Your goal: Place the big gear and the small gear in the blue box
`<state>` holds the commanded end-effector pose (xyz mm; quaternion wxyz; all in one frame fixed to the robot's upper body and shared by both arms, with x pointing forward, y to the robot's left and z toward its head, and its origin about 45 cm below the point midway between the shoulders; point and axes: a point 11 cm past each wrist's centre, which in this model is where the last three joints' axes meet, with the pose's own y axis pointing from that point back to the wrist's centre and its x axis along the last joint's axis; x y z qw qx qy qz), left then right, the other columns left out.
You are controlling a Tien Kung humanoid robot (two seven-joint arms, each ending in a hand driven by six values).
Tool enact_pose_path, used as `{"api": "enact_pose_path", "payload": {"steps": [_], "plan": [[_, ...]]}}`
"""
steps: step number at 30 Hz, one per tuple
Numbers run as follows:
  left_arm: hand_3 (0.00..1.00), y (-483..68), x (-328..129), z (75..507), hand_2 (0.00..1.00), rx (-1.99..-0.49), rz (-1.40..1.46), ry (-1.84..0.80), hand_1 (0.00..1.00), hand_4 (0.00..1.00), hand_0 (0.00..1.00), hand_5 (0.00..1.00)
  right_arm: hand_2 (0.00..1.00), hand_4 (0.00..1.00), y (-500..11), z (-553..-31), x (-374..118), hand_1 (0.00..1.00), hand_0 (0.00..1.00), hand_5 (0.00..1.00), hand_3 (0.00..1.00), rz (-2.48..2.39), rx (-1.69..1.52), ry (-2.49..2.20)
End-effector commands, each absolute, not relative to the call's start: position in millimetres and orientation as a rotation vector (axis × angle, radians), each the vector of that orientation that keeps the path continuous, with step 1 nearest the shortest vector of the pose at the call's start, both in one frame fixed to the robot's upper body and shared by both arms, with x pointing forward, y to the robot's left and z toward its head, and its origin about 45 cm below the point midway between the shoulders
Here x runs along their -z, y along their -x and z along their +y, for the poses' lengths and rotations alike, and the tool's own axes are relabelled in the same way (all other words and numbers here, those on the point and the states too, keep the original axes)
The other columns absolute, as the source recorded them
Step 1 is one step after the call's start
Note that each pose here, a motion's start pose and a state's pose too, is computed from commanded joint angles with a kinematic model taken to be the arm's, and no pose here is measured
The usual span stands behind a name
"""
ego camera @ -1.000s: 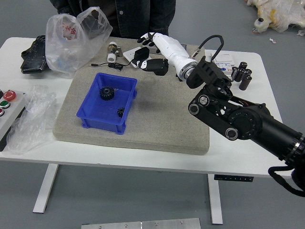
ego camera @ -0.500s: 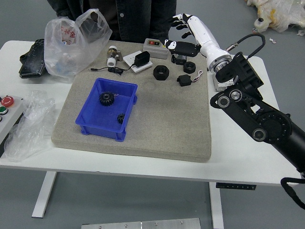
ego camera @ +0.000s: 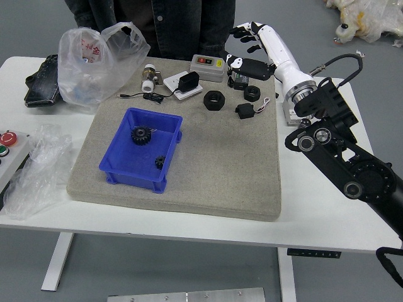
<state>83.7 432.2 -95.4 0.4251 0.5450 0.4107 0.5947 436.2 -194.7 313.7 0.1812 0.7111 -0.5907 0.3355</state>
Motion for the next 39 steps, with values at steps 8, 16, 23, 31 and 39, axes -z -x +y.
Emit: {"api": "enact_pose_path", "payload": {"steps": [8,16,23,31,39], "plan": [[0.69,-83.3,95.9,431.0,0.637,-1.489,1.03,-1.359,0.665,0.684,0.643,0.162,0.728,0.741,-434.0,-206.6,-311.5,0.716,0.629,0.372,0.709,-1.692,-0.946,-1.974],[0.689,-80.5,96.7,430.3,0.637,-1.489,1.037,-1.359,0.665,0.683,0.643,0.162,0.727,0.739,-422.8,-220.7,-286.4,0.715,0.631,0.371,0.706,-1.682,-0.891,-1.958],[0.689,-79.0,97.3,429.7,0.636,-1.489,1.039,-1.359,0.665,0.683,0.643,0.162,0.726,0.735,-415.1,-231.6,-278.4,0.712,0.633,0.365,0.706,-1.672,-0.912,-1.907],[0.689,-77.4,98.3,427.7,0.637,-1.487,1.044,-1.357,0.665,0.683,0.643,0.162,0.727,0.738,-397.3,-233.9,-249.4,0.697,0.593,0.332,0.736,-1.53,-1.032,-1.771],[0.689,-79.6,97.6,428.8,0.636,-1.486,1.035,-1.358,0.665,0.683,0.643,0.162,0.693,0.745,-366.3,-226.1,-206.0,0.612,0.462,0.314,0.765,-1.403,-1.091,-1.748]]}}
